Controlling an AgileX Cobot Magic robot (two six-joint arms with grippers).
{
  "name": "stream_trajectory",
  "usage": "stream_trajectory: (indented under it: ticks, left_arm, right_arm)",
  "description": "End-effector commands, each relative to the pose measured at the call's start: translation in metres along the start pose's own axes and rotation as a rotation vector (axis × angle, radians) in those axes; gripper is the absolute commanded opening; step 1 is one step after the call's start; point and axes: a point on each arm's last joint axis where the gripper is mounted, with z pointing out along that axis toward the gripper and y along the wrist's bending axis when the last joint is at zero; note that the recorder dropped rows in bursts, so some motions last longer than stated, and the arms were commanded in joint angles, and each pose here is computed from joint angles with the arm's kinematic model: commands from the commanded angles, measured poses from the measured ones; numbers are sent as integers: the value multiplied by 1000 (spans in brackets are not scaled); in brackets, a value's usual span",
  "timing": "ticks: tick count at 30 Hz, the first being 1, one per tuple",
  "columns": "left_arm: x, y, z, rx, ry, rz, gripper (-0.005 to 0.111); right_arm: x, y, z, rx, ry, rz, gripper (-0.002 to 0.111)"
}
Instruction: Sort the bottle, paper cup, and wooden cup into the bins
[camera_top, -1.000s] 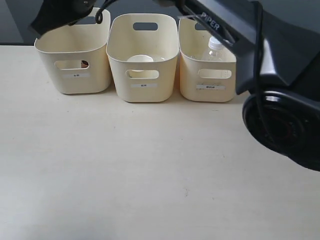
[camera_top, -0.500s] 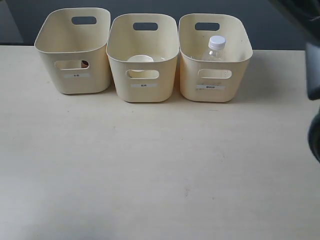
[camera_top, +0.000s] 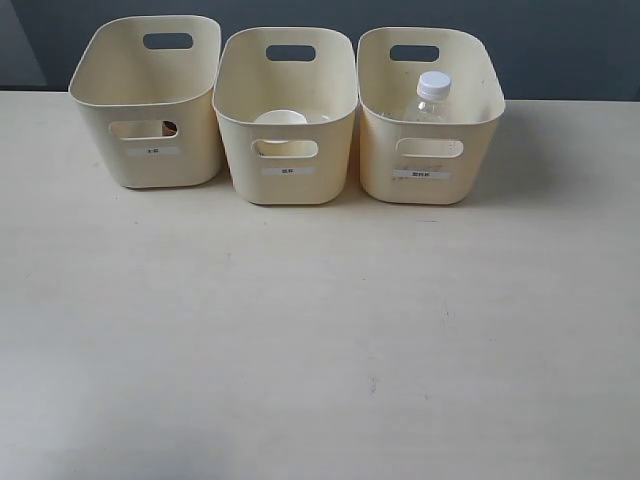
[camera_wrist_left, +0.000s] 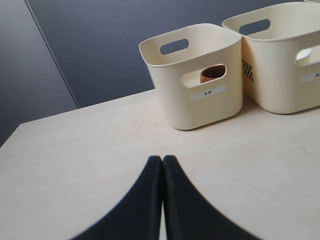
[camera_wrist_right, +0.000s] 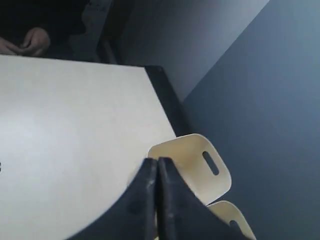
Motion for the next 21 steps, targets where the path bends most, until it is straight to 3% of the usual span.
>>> stream_trajectory:
  ticks: [1,13,21]
  left_arm:
    - [0,0,0,-5,-9,0,0]
    - [0,0,0,-5,-9,0,0]
    - [0,0,0,-5,-9,0,0]
  right_arm:
    - [-13,-6,-58,76,-96,30,-1]
    - [-9,-33,-154,241,-229,99,-1]
    - [27,-44,-158,478,-60,73,-1]
